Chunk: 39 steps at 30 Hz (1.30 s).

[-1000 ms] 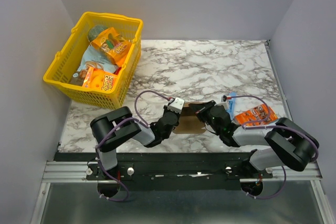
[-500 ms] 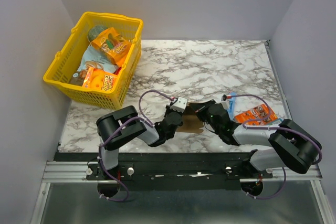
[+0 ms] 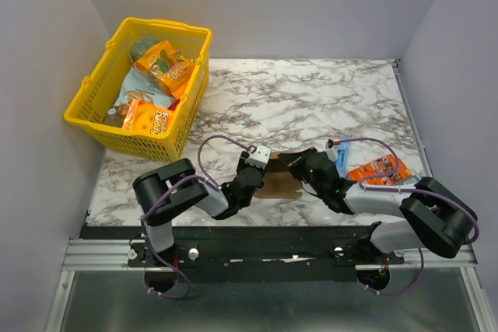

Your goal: Fold the paper box

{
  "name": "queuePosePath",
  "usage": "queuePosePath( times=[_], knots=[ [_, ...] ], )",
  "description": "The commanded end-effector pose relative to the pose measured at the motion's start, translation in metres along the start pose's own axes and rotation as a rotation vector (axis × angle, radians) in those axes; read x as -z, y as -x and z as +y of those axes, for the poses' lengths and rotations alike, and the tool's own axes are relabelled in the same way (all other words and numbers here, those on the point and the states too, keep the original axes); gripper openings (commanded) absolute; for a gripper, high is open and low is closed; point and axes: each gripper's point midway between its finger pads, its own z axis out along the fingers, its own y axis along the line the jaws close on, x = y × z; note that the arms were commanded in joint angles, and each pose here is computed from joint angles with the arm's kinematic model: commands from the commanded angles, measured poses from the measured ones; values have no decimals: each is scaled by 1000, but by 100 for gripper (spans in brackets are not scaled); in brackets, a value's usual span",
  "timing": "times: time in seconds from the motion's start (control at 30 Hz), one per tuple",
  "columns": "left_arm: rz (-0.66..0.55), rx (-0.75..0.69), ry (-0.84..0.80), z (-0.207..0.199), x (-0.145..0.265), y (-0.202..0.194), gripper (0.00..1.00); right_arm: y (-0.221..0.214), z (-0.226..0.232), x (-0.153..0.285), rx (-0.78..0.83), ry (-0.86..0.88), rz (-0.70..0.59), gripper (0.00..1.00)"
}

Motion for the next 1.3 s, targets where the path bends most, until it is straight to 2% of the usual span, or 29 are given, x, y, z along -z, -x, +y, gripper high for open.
queuePosePath(
  times=[0.0, 0.1, 0.2, 0.4, 0.7, 1.07, 1.27],
  knots=[
    [86, -64, 54, 36, 18, -29, 66, 9, -24, 0, 65, -94, -47, 1],
    [59, -37, 28, 38, 28, -23, 78, 10, -23, 1, 66, -93, -48, 1],
    [32, 3, -44, 35, 39, -17, 84, 11, -24, 1, 67, -96, -49, 0],
    [13, 85, -224, 21, 66, -10, 91, 12, -21, 2, 67, -90, -53, 1],
    [23, 138, -339, 6, 68, 3, 91, 11, -21, 3, 62, -86, -47, 0],
    [61, 153, -349, -32, 25, 1, 86, 7, -19, 2, 52, -78, -30, 0],
    [105, 156, -190, -12, 8, -11, 66, 8, -18, 4, 57, -76, -32, 1]
  ],
)
